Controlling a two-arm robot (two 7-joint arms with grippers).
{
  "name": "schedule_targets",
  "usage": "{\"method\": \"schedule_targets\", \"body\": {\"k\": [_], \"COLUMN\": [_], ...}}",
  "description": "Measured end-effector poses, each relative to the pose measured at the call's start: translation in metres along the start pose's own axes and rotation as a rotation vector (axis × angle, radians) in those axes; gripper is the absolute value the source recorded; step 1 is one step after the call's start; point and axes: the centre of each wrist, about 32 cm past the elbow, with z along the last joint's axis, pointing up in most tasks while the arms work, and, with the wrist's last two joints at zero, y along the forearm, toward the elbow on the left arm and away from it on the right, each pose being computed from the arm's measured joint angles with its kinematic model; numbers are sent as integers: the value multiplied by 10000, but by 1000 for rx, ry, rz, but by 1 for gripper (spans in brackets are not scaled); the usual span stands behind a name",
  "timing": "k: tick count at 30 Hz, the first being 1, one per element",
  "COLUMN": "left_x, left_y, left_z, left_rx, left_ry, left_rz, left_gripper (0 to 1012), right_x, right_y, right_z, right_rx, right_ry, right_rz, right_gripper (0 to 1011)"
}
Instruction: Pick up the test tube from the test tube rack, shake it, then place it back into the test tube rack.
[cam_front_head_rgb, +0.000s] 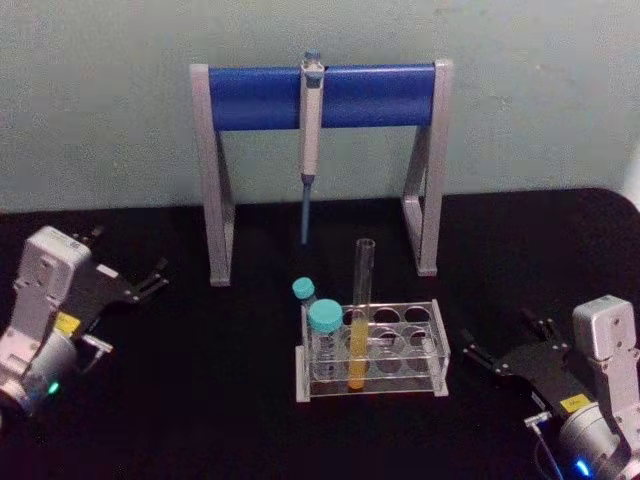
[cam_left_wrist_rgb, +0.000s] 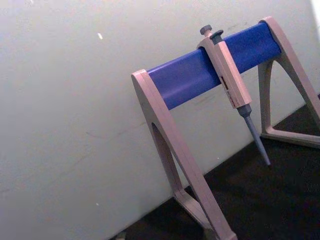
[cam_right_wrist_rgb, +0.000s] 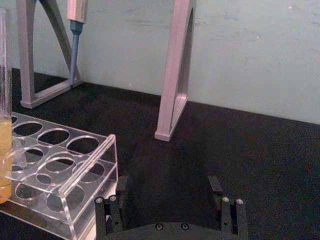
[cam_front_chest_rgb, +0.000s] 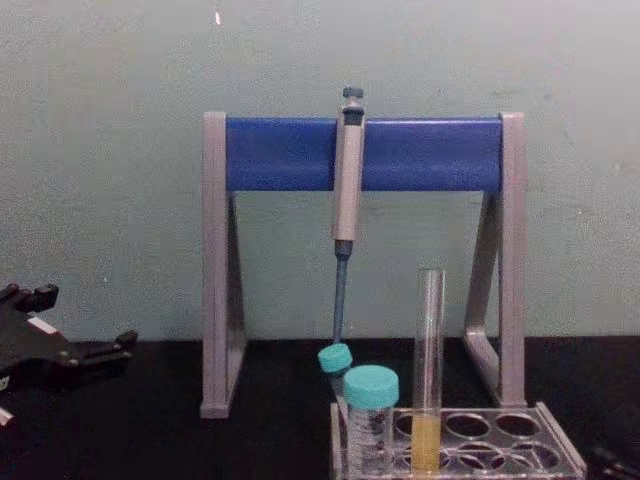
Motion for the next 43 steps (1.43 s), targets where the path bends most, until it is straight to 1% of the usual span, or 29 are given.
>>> {"method": "schedule_targets", "body": {"k": [43], "left_x": [0], "left_y": [0], "left_z": [0], "left_rx": [0], "left_ry": [0], "left_rz": [0], "left_gripper": [1001], "right_x": [0], "right_y": [0], "right_z": [2], "right_rx": [1], "right_ry": [1], "right_rz": [0], "right_gripper": [1000]}}
